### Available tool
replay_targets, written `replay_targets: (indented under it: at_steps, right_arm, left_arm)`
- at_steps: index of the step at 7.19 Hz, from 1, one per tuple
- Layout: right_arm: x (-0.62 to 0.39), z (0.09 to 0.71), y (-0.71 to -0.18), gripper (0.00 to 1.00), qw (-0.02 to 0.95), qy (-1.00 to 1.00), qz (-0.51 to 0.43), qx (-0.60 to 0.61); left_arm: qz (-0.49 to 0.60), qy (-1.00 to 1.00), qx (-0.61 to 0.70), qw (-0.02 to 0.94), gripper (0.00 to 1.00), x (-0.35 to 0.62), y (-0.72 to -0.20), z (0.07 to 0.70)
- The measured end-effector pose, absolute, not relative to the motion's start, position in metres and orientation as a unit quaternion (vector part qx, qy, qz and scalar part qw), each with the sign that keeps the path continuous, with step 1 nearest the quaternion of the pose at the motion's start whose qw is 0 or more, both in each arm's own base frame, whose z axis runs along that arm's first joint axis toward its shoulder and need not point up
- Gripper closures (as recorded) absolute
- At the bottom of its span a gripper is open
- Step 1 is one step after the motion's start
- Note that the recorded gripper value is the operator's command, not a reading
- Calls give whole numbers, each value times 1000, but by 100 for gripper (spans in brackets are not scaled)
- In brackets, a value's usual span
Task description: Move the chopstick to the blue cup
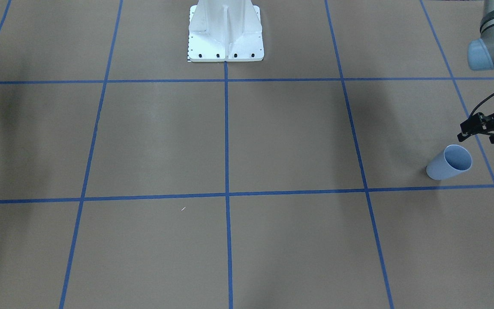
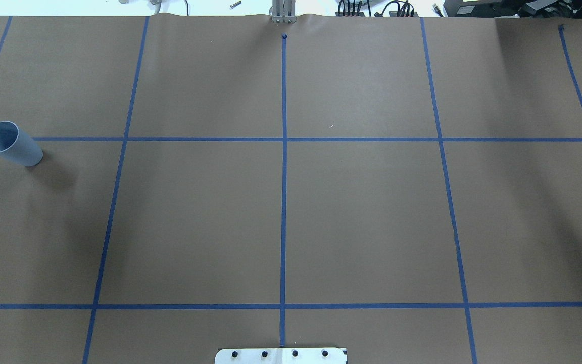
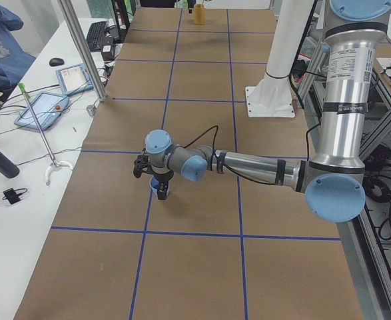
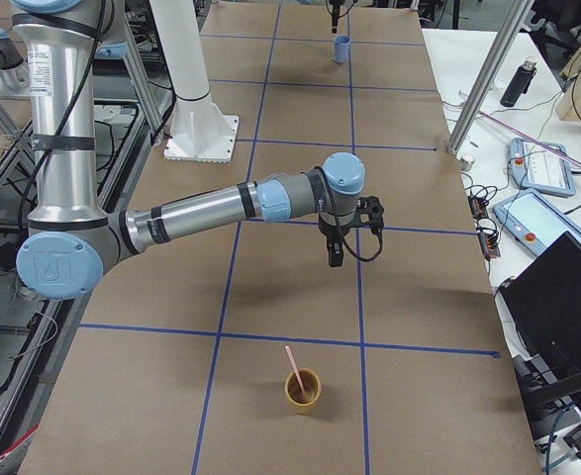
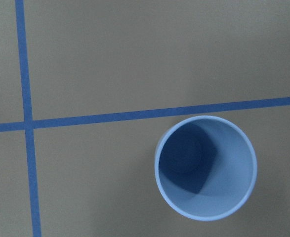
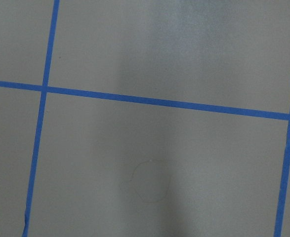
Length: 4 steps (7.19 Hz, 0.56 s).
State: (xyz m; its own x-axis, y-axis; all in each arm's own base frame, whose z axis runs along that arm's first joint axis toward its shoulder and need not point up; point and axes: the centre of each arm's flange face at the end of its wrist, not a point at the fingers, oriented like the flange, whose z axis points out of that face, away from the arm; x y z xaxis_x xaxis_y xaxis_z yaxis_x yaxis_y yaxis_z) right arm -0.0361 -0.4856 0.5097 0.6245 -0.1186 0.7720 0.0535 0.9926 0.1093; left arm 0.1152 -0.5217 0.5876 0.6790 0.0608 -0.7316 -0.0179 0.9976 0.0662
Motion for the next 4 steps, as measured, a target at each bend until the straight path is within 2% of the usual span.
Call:
replay_targets:
  at_steps: [4]
  right_arm:
    - [-37, 508, -486, 0, 900, -431, -49, 38]
  left_arm:
    - [-6, 396, 4, 918, 3, 128, -557, 601]
